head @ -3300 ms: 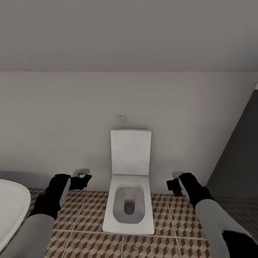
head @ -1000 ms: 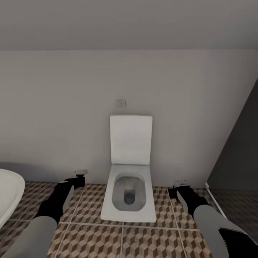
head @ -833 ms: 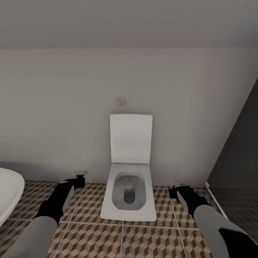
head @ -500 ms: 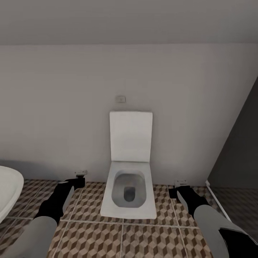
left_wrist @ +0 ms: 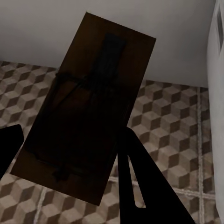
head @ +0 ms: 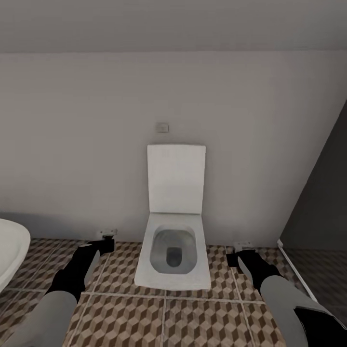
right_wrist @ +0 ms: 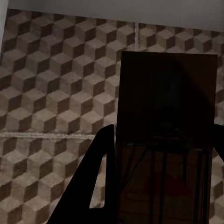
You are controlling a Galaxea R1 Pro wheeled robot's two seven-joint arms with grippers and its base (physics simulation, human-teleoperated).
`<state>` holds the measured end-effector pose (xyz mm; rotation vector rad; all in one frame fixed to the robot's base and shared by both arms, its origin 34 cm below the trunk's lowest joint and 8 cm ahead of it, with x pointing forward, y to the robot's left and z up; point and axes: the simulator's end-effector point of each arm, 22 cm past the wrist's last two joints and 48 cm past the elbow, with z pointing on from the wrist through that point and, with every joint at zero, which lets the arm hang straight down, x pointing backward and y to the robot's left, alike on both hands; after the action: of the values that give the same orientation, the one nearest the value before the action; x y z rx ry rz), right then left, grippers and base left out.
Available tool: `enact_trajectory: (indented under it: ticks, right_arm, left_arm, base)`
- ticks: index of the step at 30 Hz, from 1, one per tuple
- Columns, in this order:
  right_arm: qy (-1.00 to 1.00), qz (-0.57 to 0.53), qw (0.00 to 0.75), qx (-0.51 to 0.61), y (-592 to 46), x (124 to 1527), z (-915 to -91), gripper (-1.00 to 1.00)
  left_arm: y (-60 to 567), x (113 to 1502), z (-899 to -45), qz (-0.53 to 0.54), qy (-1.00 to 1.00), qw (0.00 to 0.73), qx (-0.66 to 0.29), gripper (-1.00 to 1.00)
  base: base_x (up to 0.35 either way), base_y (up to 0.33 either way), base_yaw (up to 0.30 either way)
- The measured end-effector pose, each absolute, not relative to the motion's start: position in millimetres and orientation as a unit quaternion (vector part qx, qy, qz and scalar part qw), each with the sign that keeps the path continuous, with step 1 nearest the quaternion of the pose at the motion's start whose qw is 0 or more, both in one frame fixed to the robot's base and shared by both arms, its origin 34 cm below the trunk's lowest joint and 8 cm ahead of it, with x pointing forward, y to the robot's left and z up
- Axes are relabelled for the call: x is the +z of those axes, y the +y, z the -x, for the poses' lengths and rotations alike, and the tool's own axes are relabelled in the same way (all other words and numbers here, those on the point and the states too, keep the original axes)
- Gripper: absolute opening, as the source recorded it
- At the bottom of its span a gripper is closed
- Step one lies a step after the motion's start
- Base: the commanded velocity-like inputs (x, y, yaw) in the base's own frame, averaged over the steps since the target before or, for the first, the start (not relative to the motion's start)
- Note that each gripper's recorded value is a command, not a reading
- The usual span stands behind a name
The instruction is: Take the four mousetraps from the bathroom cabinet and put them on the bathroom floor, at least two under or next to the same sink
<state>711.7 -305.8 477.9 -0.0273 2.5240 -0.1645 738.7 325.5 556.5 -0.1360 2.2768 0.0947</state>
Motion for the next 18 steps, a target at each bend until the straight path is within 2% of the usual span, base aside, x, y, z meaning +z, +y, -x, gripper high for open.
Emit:
enact_trajectory:
  ticks: [18]
  right_arm:
    - [0.951,0.01,0.302,-0.062,-306.6,439.0,-703.0,-1.0]
  left_arm:
    - [325.5,517.8,-730.0,0.053,0.907,0.417,0.038,-1.0]
  base:
    - [0.0,0.0,0.0]
